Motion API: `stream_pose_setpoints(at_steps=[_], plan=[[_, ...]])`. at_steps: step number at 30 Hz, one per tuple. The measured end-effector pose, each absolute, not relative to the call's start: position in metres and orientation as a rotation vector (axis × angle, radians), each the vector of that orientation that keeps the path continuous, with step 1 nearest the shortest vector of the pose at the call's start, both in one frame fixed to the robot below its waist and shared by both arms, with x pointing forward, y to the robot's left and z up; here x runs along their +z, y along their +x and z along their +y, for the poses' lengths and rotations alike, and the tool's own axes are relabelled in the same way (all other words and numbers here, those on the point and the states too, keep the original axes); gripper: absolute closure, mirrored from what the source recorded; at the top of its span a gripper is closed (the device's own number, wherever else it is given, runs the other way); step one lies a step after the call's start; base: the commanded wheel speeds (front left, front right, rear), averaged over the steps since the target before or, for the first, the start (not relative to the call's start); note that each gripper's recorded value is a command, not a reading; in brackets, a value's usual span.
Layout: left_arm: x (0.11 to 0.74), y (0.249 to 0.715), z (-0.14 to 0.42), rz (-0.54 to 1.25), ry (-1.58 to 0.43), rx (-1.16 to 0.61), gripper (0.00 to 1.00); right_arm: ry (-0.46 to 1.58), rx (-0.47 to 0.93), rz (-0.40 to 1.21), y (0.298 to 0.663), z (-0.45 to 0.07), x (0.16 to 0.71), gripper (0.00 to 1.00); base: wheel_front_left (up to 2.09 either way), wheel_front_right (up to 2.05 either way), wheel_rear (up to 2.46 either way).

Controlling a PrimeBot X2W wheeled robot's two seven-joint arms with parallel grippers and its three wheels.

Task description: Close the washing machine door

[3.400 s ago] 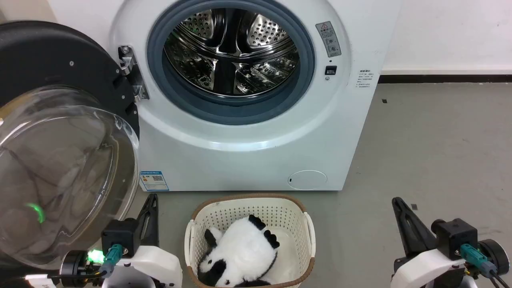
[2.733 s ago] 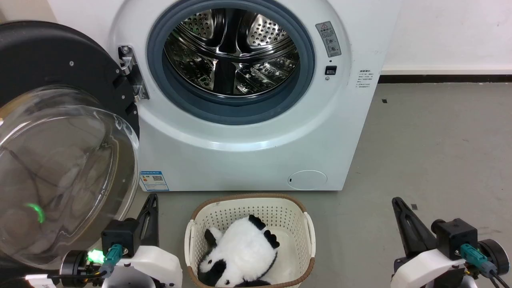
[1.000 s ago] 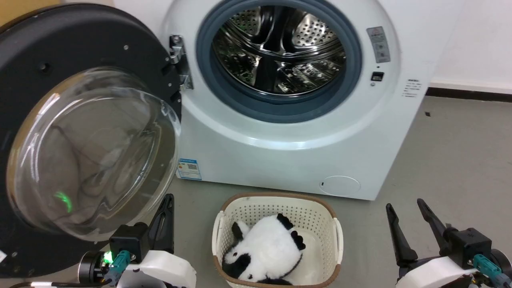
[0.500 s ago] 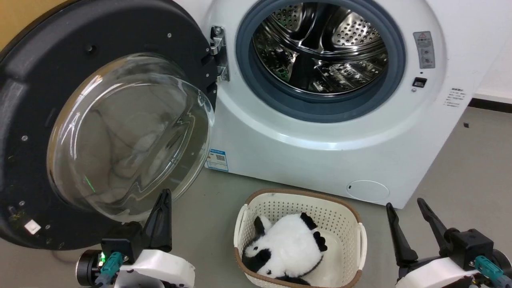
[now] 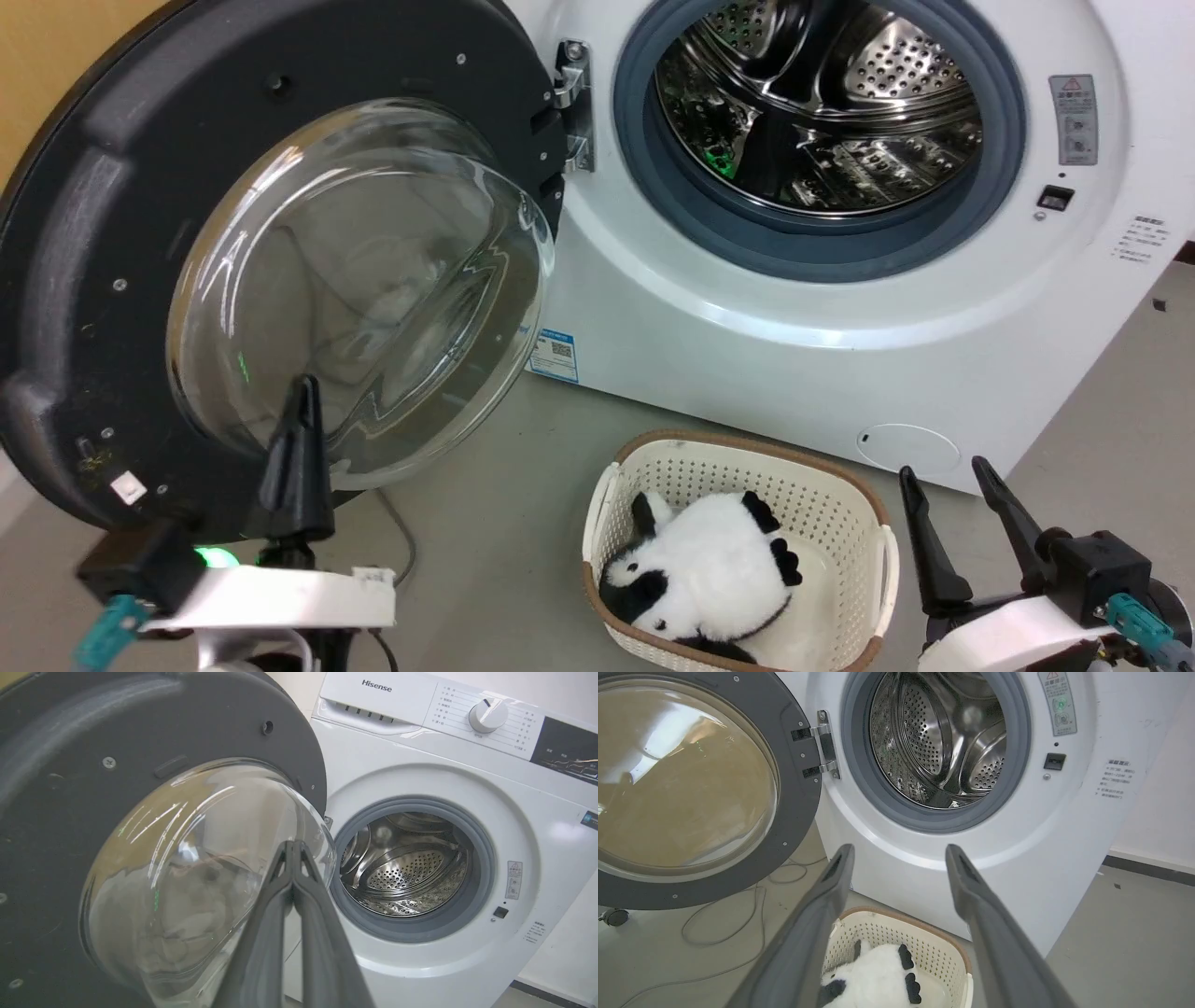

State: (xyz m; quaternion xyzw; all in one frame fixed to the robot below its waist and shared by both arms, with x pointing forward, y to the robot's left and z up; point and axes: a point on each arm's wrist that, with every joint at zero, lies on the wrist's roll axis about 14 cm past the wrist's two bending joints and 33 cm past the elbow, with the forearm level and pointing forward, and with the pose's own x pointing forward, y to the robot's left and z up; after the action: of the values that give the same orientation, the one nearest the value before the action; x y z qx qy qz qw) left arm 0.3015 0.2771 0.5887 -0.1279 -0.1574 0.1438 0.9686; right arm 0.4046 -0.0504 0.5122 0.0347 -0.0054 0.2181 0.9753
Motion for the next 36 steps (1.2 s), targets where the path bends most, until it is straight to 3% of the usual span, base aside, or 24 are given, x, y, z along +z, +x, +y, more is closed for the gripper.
stream_pose_setpoints(at_steps=[9,21,29,36], plan=[[0.674,0.274,0.308,-0.661,-0.494,0.264,1.0,0.085,0.473,-0.004,0.408,-0.037,0.509,0.0,0.0,0.0,0.0],[0.765,0.191,0.431,-1.043,-0.72,0.39,1.0,0.114,0.513,0.011,0.413,-0.021,0.501,0.0,0.0,0.0,0.0],[0.795,0.158,0.502,-1.105,-0.767,0.51,1.0,0.133,0.532,0.017,0.417,-0.013,0.498,0.0,0.0,0.0,0.0],[0.789,0.159,0.548,-1.019,-0.819,0.618,1.0,0.149,0.539,0.026,0.421,-0.008,0.493,0.0,0.0,0.0,0.0]])
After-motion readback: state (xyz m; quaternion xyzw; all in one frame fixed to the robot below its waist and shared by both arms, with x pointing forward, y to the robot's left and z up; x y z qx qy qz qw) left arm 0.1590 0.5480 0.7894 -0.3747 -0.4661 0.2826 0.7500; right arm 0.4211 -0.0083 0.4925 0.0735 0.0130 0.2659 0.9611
